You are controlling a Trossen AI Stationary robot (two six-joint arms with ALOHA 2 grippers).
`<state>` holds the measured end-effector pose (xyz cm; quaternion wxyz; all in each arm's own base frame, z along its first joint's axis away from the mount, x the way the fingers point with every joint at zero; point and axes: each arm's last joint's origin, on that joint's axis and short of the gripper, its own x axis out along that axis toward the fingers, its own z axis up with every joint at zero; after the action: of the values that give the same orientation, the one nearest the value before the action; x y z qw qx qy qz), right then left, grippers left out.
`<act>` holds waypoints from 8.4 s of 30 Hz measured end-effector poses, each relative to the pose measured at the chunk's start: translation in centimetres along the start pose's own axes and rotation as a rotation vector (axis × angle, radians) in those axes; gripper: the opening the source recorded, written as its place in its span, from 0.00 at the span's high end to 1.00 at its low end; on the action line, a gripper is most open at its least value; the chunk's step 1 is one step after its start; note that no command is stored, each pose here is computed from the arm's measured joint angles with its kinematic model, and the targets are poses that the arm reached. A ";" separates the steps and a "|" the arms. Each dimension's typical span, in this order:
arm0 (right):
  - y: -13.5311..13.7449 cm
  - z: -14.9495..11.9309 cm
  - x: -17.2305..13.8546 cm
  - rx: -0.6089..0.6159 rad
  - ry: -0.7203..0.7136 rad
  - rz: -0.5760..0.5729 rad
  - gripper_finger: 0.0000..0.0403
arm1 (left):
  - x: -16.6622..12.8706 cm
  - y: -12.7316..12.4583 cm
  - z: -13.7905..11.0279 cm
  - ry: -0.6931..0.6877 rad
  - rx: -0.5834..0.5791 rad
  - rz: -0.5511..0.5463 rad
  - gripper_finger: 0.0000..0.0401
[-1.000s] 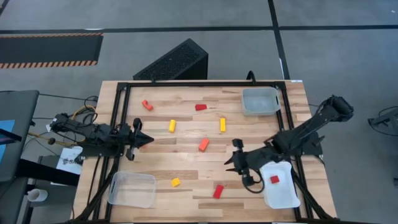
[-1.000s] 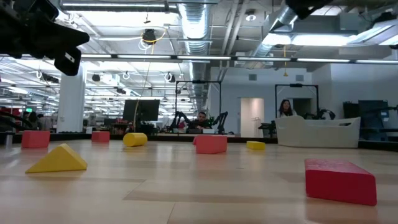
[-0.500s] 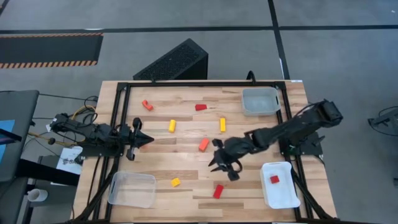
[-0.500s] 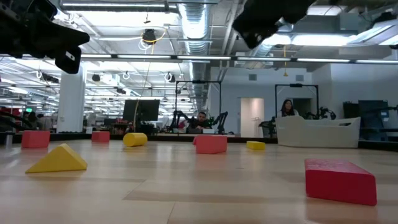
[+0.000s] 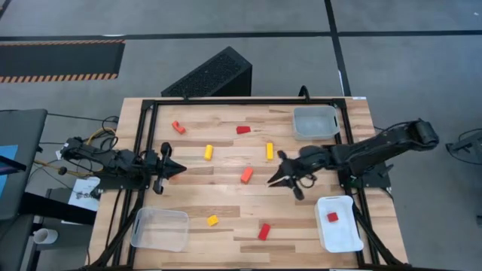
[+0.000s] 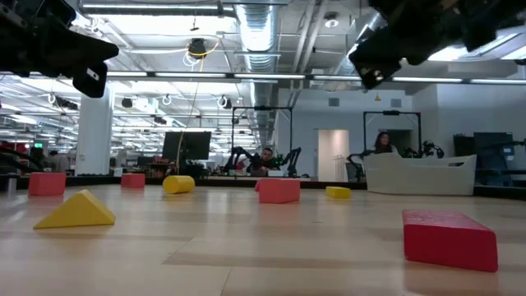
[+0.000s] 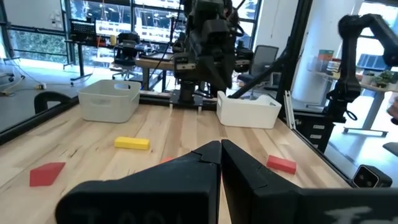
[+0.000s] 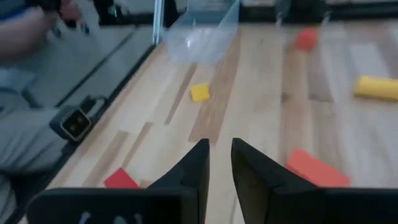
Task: Sort & place blocks by color
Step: Put the top orange block into the transparent bin, then put the top right yellow block into the gray bin
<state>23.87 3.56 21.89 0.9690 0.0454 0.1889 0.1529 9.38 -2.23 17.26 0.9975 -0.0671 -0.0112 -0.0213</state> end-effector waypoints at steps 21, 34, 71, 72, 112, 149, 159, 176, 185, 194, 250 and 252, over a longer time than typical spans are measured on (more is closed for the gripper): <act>0.3 -1.6 -7.8 -0.129 -0.247 -0.231 0.78 | 0.2 0.2 2.6 -0.011 0.035 0.197 1.00; -0.4 -2.3 -7.8 -0.131 -0.227 -0.276 0.78 | 4.7 1.3 6.9 0.497 -0.005 0.644 0.79; -0.6 -2.3 -7.8 -0.130 -0.220 -0.280 0.78 | 7.5 19.6 2.4 1.299 -0.376 0.906 0.34; -0.6 -2.3 -7.8 -0.130 -0.219 -0.280 0.78 | 7.7 19.9 2.4 1.306 -0.365 0.910 0.34; -0.6 -2.7 -7.7 -0.116 -0.174 -0.281 0.78 | 9.4 19.4 3.0 1.471 -0.334 0.760 0.99; -0.6 -2.2 -7.8 -0.105 -0.229 -0.277 0.78 | 8.3 -19.8 2.4 1.414 -0.338 0.292 1.00; 0.0 -2.2 -7.7 -0.113 -0.235 -0.243 0.78 | 8.2 -19.7 -1.8 1.445 -0.343 0.220 1.00; 0.1 -1.9 -7.8 -0.120 -0.269 -0.241 0.78 | 6.9 -17.7 -4.2 1.522 -0.357 0.283 0.93; 0.1 -1.9 -7.8 -0.120 -0.272 -0.241 0.78 | 7.0 -17.9 -4.1 1.516 -0.406 0.307 0.72; 0.1 -1.9 -7.8 -0.120 -0.272 -0.241 0.78 | 7.9 -19.2 1.1 1.417 -0.399 0.308 0.55; -8.1 -2.5 -1.8 0.411 0.113 -0.715 0.78 | 13.0 -2.2 6.2 0.020 0.066 0.414 0.83; -8.7 -2.3 -1.0 0.415 0.132 -0.722 0.78 | 12.5 -2.1 5.9 -0.006 0.046 0.410 0.83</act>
<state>24.53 -4.93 18.82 0.9164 0.1606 0.2813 -0.2353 21.69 -4.01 23.66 0.9821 -0.0452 -0.0007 0.1826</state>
